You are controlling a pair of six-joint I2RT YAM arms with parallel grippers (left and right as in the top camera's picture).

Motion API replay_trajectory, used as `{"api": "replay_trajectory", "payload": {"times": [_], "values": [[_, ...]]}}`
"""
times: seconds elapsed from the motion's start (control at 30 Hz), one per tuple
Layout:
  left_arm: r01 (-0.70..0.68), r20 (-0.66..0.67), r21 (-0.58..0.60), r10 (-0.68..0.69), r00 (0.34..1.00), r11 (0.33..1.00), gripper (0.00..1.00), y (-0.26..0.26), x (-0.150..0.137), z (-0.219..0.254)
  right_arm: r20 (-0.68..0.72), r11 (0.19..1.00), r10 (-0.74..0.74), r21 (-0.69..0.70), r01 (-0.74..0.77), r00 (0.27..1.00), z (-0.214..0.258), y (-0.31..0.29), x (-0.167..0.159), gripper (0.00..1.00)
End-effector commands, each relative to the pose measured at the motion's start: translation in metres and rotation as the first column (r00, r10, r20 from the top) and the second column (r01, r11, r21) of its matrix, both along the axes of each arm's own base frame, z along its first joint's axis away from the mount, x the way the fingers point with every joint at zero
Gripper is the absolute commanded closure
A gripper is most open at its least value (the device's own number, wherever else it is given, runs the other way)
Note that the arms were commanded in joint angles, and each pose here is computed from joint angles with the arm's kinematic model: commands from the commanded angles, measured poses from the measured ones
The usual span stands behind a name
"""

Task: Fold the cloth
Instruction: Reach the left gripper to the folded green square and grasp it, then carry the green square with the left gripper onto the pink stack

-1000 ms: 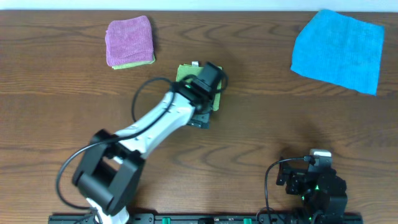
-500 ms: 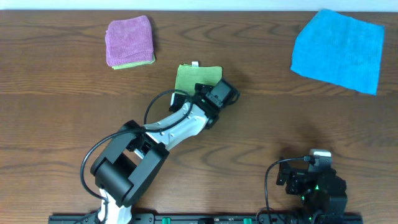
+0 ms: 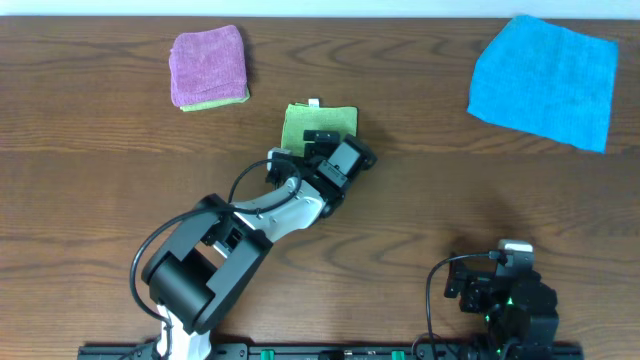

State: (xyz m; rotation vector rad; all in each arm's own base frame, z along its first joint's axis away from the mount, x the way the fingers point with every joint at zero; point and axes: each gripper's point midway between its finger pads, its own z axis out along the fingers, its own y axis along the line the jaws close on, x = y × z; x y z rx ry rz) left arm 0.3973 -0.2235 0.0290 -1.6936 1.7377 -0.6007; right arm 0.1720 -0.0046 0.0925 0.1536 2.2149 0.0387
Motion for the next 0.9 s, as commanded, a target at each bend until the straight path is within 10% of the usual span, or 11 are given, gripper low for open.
{"api": "replay_trajectory", "payload": {"times": [0.0,0.27,0.33,0.37,0.87], "values": [[-0.016,-0.051,0.062,0.019,0.999,0.998,0.01,0.023,0.0,-0.037,0.0,1.0,-0.011,0.014,0.011,1.0,-0.002,0.0,0.0,0.01],[0.008,0.014,0.037,-0.009,1.0,0.999,0.13,0.016,0.021,-0.049,0.0,1.0,-0.011,0.014,0.011,1.0,-0.002,0.0,0.0,0.01],[0.014,0.011,0.032,-0.014,1.0,0.999,0.85,0.015,0.021,-0.05,0.0,1.0,-0.011,0.014,0.011,1.0,-0.002,0.0,0.0,0.01],[0.015,0.01,0.031,-0.015,1.0,0.999,0.94,0.015,0.021,-0.05,0.0,1.0,-0.011,0.014,0.011,1.0,-0.002,0.0,0.0,0.01],[-0.103,0.307,-0.088,0.125,0.944,0.991,0.94,0.022,0.056,0.055,0.0,1.0,-0.011,0.014,0.011,1.0,-0.002,0.0,0.0,0.01]]}}
